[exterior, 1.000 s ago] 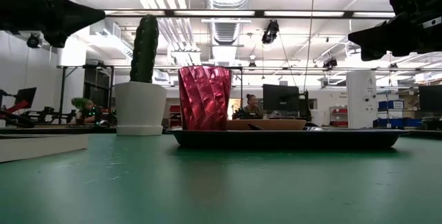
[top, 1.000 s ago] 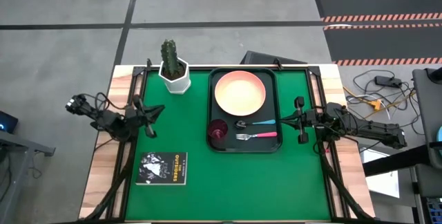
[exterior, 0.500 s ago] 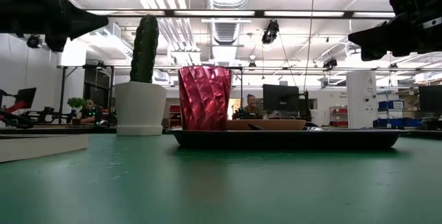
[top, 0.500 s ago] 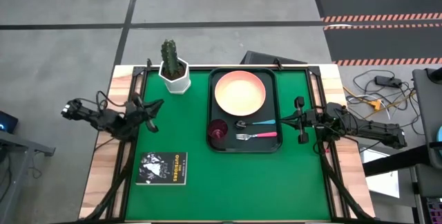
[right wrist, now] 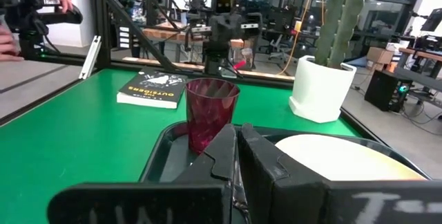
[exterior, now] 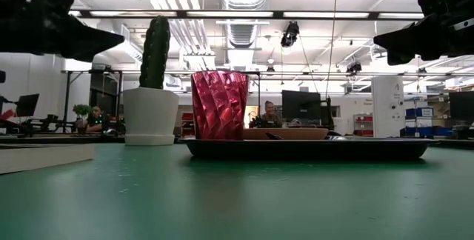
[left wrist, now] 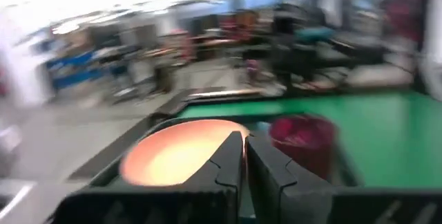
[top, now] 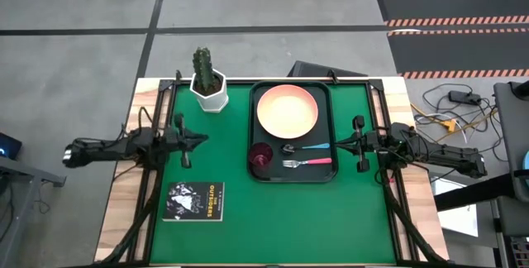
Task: Pick and place plate/cup/fork/spoon on tray
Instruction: Return to Home Position
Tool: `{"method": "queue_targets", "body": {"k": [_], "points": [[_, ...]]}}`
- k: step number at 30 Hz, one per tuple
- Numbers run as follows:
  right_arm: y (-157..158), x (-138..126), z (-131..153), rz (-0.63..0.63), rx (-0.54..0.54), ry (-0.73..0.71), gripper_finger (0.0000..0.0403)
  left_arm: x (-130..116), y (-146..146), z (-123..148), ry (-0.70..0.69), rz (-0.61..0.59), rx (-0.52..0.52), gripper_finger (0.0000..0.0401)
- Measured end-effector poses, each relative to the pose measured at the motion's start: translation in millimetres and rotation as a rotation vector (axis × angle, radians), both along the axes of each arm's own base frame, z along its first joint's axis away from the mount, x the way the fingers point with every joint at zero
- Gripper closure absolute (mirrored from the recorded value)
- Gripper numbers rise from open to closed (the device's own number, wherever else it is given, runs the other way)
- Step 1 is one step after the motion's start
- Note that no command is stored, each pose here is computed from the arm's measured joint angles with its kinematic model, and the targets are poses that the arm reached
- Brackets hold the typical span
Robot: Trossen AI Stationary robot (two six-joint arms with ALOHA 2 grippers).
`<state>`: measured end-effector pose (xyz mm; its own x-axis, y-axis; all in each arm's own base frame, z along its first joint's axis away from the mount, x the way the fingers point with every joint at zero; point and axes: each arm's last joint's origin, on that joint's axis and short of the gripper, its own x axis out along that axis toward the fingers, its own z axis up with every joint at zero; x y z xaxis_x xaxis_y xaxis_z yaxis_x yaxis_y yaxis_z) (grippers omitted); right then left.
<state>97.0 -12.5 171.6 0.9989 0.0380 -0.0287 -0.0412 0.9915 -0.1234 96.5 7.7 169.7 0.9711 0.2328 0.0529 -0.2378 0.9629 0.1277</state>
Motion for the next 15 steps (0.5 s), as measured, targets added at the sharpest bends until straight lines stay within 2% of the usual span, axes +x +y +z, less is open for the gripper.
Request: {"method": "queue_targets", "body": {"k": [2,4,12,15], "points": [[0.0,0.0,0.0,0.000,0.000,0.000,0.0394,0.6,-0.7,-2.1,0.031,-0.103,0.053,0.0401],[0.0,0.0,0.1,0.000,0.000,0.000,0.0394,0.7,-1.7,-3.8,0.048,-0.181,0.059,0.0401],[0.0,0.0,0.3,0.000,0.000,-0.001,0.0394,0.8,-1.8,-4.1,0.049,-0.184,0.046,0.0401],[0.0,0.0,0.2,0.000,0.000,0.000,0.0394,0.7,-1.8,-2.0,0.013,-0.191,-0.052,0.0401]]}}
